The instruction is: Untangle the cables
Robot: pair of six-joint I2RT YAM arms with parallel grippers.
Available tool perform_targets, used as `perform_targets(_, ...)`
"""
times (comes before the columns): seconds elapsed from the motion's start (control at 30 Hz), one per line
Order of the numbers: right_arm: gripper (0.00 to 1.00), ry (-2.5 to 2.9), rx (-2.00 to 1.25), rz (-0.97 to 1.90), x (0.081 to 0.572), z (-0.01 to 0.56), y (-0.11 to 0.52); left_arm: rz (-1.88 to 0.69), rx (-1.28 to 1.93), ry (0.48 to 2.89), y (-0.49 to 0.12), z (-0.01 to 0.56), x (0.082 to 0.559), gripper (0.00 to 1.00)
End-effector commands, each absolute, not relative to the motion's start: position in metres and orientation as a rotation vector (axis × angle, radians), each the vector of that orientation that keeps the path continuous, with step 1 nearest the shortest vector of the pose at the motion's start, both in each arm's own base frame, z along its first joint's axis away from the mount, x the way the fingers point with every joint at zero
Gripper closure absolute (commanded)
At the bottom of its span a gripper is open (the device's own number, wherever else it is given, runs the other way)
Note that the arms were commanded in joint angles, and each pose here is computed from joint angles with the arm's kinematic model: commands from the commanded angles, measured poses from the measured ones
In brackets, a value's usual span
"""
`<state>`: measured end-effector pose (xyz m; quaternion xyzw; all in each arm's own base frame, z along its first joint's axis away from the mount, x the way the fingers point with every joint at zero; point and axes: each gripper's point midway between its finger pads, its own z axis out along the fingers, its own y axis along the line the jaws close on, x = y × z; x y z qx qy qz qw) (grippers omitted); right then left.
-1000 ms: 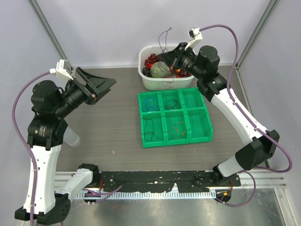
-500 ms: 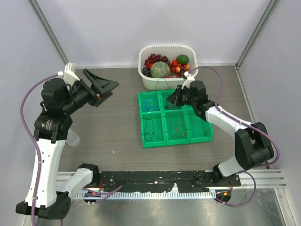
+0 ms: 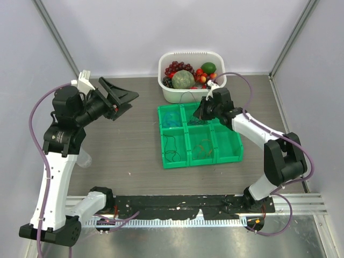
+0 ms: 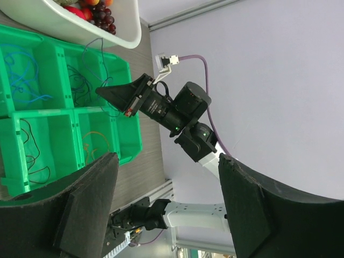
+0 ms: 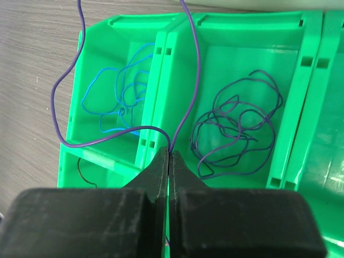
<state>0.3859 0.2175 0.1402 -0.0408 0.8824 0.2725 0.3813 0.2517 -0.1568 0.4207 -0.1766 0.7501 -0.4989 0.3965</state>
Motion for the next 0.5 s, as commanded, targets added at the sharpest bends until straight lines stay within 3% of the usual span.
perform_targets(0.0, 0.99, 2.130, -0.212, 0.687, 0.407, 0.160, 0.223, -1.319, -0.411, 1.870, -0.162, 0.427, 0.254, 0.22)
perform_targets(0.3, 0.99, 1.903, -0.377, 0.790, 0.433, 0.133, 0.251, -1.319, -0.392, 1.879, -0.163, 0.431, 0.250, 0.23)
perform_targets(0.47, 0.99, 1.884, -0.345, 0.778, 0.421, 0.115, 0.241, -1.310, -0.379, 1.883, -0.163, 0.433, 0.248, 0.22)
